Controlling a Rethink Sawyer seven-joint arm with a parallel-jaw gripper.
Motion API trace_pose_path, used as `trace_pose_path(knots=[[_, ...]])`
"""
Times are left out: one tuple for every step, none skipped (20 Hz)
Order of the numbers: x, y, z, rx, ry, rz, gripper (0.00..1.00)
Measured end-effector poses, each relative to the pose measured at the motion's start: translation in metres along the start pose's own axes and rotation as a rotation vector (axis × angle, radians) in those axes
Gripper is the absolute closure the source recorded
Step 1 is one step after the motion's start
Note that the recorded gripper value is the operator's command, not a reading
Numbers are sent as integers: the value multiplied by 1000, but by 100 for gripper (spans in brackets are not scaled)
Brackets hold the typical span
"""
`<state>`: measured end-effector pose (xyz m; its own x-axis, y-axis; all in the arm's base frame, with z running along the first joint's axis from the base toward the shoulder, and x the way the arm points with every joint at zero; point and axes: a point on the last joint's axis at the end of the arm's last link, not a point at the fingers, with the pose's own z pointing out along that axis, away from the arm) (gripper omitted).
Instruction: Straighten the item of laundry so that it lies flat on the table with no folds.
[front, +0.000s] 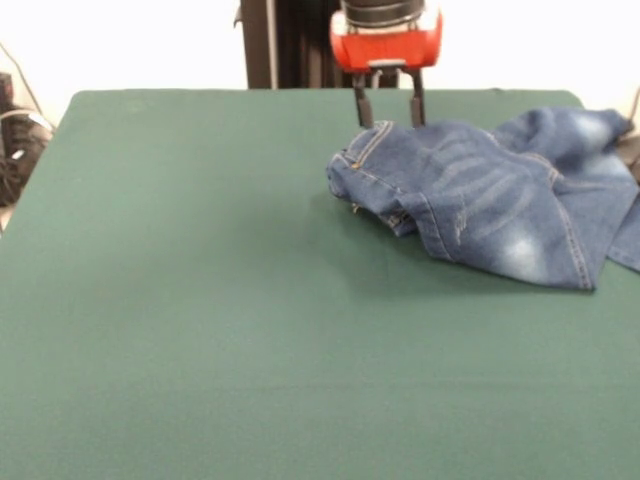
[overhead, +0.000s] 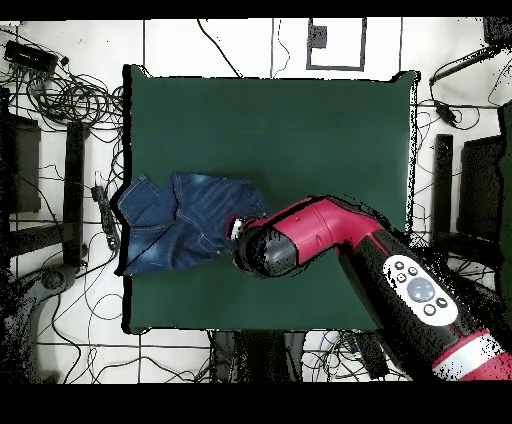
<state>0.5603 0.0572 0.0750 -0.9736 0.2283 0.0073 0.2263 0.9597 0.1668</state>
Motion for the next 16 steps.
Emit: trace_pose_path(knots=[[1, 2, 3, -4, -3, -9, 0], [2, 3, 4, -5, -5, -13, 0], [3, 5, 7, -11, -10, -24, 0], [5, 7, 10, -17, -15, -33, 0], [6, 8, 13, -22, -18, -40, 0], [6, 8, 14, -24, -19, -43, 0], [7, 8, 15, -27, -22, -46, 0], [7, 7, 17, -31, -28, -50, 0], [7, 6, 17, -32, -29, -50, 0], [7, 6, 17, -32, -30, -51, 0], [7, 6, 18, -33, -30, -51, 0], [8, 5, 19, -34, -30, -51, 0], [8, 5, 20, -34, -30, -52, 0], [9, 3, 21, -36, -26, -50, 0], [9, 1, 22, -37, -24, -47, 0], [9, -1, 23, -38, -22, -43, 0]])
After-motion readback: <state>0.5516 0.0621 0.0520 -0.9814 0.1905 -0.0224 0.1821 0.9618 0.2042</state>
